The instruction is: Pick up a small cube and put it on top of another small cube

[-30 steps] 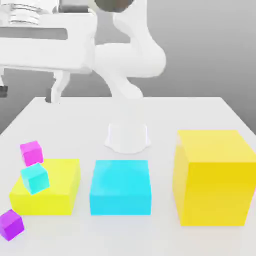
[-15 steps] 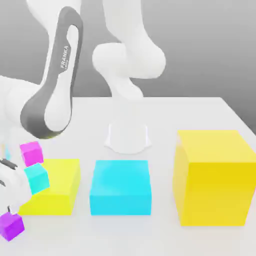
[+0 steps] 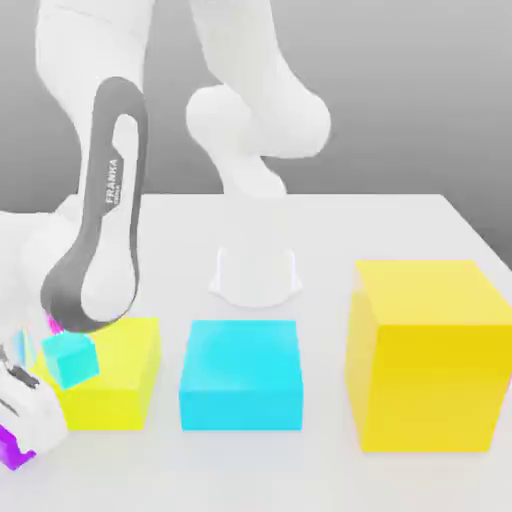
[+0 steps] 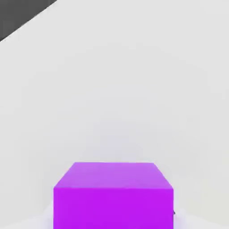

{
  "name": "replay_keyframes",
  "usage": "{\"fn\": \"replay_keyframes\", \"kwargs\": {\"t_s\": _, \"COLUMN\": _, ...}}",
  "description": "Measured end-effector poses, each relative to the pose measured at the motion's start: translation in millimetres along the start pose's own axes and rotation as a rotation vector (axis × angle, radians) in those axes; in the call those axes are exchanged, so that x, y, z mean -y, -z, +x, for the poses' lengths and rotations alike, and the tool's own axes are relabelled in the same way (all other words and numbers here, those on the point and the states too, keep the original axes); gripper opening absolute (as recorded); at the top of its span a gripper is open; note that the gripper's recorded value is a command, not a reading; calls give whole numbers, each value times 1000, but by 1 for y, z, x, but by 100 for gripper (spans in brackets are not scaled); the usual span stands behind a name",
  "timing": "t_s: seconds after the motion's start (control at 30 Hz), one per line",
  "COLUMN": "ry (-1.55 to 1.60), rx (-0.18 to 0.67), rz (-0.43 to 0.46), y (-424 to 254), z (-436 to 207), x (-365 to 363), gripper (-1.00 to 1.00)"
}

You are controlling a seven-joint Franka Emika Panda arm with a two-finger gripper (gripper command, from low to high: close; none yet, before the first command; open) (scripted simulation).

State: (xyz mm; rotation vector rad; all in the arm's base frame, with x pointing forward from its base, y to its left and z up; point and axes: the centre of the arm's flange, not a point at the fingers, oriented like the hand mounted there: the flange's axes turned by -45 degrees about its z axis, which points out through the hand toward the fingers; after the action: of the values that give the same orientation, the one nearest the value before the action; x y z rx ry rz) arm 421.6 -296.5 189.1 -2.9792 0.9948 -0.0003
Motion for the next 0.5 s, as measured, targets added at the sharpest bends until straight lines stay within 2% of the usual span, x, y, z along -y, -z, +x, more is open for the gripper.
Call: {"fn": "replay_keyframes", "kwargs": {"t_s": 0.5, "ry": -607, "rx": 0, "rz": 3, "y": 123, "z": -91, "x": -9, "gripper": -100}}
